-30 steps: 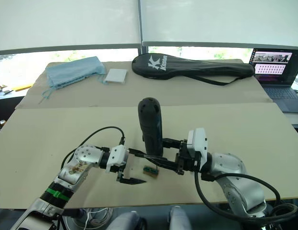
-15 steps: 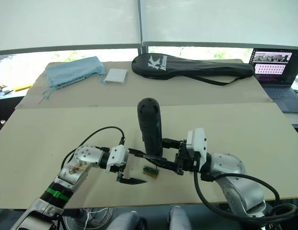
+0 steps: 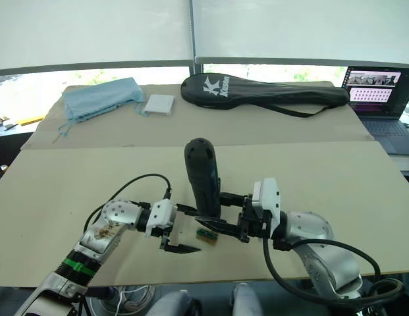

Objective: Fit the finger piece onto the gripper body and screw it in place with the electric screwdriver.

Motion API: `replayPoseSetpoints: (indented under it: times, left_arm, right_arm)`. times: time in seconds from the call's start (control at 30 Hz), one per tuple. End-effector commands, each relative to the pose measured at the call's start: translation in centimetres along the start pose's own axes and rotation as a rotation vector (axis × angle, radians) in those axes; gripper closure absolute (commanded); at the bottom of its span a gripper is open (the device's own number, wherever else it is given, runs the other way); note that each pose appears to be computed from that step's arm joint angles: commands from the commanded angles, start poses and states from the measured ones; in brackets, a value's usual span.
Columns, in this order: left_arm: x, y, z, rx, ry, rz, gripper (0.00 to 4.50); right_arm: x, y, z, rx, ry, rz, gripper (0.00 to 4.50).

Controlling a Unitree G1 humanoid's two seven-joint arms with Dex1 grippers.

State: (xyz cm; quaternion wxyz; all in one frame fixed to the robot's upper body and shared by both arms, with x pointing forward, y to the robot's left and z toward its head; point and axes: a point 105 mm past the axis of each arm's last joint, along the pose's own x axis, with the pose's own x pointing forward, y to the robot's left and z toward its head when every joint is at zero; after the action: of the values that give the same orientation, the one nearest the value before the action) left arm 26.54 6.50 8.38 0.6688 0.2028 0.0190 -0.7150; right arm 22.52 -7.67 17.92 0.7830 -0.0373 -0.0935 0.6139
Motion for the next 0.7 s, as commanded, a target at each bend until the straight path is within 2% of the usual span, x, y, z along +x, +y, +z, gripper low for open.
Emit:
replayPoseSetpoints:
  times: [0.03,0.7]
  left_arm:
    - [-0.29,0.43,0.95,0.033,-0.025,0.016,0.0]
    - [-0.27,0.53,0.94,0.036,-0.025,0.019,0.0]
  right_arm:
    - [0.06,0.13,1.59,-0.07,-0.049,0.014,2.6]
    - [0.05,0.67,1.52,-0.039,-0.039,0.039,2.6]
